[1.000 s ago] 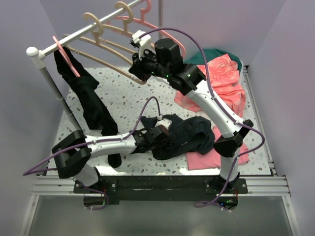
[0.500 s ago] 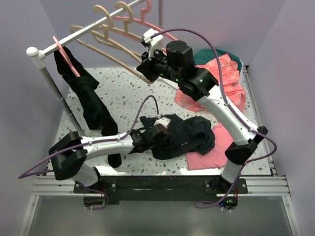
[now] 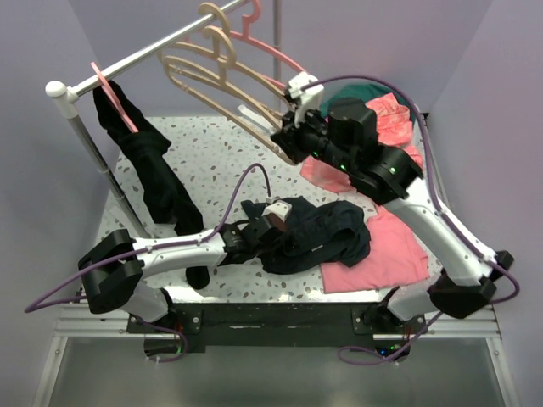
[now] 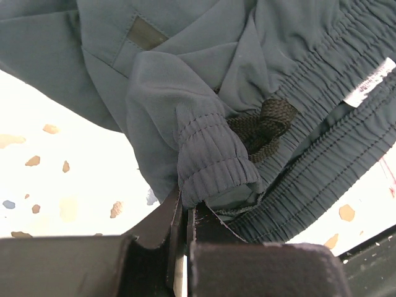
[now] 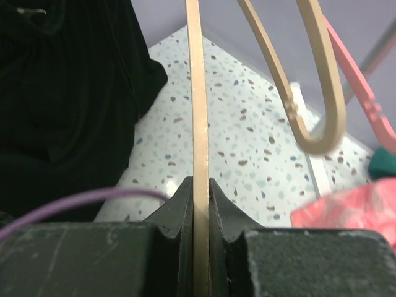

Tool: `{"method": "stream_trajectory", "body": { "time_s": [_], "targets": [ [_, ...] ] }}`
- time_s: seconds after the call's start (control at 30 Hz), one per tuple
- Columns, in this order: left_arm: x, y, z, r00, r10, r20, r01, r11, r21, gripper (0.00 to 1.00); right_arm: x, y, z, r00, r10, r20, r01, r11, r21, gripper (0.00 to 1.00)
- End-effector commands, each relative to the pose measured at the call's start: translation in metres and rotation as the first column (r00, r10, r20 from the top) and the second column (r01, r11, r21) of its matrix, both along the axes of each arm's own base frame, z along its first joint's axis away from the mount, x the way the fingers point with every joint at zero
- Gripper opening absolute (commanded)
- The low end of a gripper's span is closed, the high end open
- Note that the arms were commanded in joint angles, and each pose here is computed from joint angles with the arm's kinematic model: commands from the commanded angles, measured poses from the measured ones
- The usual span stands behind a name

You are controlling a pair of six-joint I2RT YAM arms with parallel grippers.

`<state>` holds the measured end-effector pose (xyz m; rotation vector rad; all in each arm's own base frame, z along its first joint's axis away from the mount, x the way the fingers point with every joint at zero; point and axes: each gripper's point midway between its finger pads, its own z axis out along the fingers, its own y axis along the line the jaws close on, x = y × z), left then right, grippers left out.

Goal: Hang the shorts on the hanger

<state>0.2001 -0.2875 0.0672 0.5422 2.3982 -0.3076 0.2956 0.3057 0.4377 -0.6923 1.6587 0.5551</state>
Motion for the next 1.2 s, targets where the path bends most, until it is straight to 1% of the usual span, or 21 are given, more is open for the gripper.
{"method": "stream_trajectory", "body": {
  "time_s": [0.0,0.07,0.13,0.17,0.2,0.27,0.3,0.37,0.47,0.5,0.53,0.57,0.63,0.67,0.73,0.87,0.93,1.1,1.17],
  "targets": [
    [0.010,0.001,0.011,0.998,0.046,0.041,-0.045,0.998,-0.039,0.00,-0.035,-0.056,0.031,0.995,-0.097,0.034,0.092,0.989,0.114,0.00],
    [0.012,0.001,0.011,0.997,0.060,0.045,-0.058,0.997,-0.041,0.00,-0.051,-0.075,0.036,0.993,-0.118,0.023,0.113,0.983,0.143,0.00],
    [0.014,0.002,0.012,0.996,0.072,0.050,-0.069,0.997,-0.044,0.00,-0.063,-0.088,0.022,0.991,-0.128,-0.023,0.130,0.984,0.122,0.00],
    [0.015,0.003,0.014,0.995,0.084,0.059,-0.081,0.996,-0.045,0.00,-0.074,-0.101,0.025,0.990,-0.137,-0.023,0.139,0.980,0.140,0.00],
    [0.016,0.003,0.015,0.994,0.091,0.063,-0.088,0.995,-0.048,0.00,-0.080,-0.110,0.014,0.987,-0.151,-0.052,0.156,0.981,0.117,0.00],
    [0.019,0.006,0.015,0.991,0.112,0.067,-0.109,0.993,-0.046,0.00,-0.092,-0.124,0.007,0.982,-0.168,-0.091,0.179,0.976,0.127,0.00],
    [0.021,0.005,0.018,0.991,0.117,0.072,-0.113,0.992,-0.050,0.00,-0.105,-0.138,-0.002,0.978,-0.177,-0.112,0.190,0.975,0.117,0.00],
    [0.027,0.009,0.020,0.987,0.138,0.085,-0.135,0.990,-0.038,0.00,-0.114,-0.157,-0.013,0.961,-0.229,-0.153,0.247,0.963,0.109,0.00],
    [0.039,0.015,0.020,0.981,0.169,0.098,-0.170,0.985,-0.003,0.00,-0.140,-0.193,-0.042,0.926,-0.292,-0.240,0.312,0.949,0.048,0.00],
    [0.043,0.015,0.024,0.978,0.182,0.100,-0.183,0.983,-0.001,0.00,-0.151,-0.203,-0.042,0.918,-0.297,-0.261,0.326,0.942,0.077,0.00],
    [0.045,0.017,0.021,0.977,0.191,0.094,-0.193,0.981,0.010,0.00,-0.156,-0.211,-0.044,0.908,-0.317,-0.274,0.350,0.934,0.078,0.00],
    [0.049,0.019,0.022,0.975,0.204,0.093,-0.206,0.979,0.011,0.00,-0.164,-0.221,-0.054,0.893,-0.334,-0.302,0.364,0.930,0.047,0.00],
    [0.054,0.020,0.024,0.971,0.221,0.087,-0.221,0.975,-0.002,0.00,-0.176,-0.235,-0.054,0.876,-0.349,-0.332,0.393,0.916,0.075,0.00],
    [0.059,0.022,0.024,0.970,0.231,0.076,-0.231,0.973,-0.012,0.00,-0.182,-0.243,-0.062,0.861,-0.368,-0.351,0.408,0.912,0.044,0.00],
    [0.066,0.020,0.029,0.968,0.241,0.071,-0.240,0.970,-0.032,0.00,-0.188,-0.246,-0.069,0.844,-0.374,-0.384,0.418,0.908,0.035,0.00],
    [0.084,0.021,0.036,0.961,0.270,0.057,-0.267,0.963,-0.044,0.00,-0.195,-0.236,-0.102,0.809,-0.362,-0.462,0.372,0.925,-0.073,0.00],
    [0.092,0.018,0.042,0.959,0.276,0.059,-0.273,0.960,-0.060,0.00,-0.198,-0.226,-0.119,0.797,-0.338,-0.501,0.320,0.939,-0.124,0.00],
    [0.106,0.020,0.050,0.954,0.295,0.046,-0.291,0.953,-0.078,0.00,-0.200,-0.215,-0.139,0.785,-0.308,-0.537,0.257,0.951,-0.169,0.00],
    [0.110,0.021,0.045,0.955,0.294,0.033,-0.291,0.954,-0.064,0.00,-0.204,-0.213,-0.141,0.784,-0.288,-0.550,0.233,0.958,-0.169,0.00]
  ]
}}
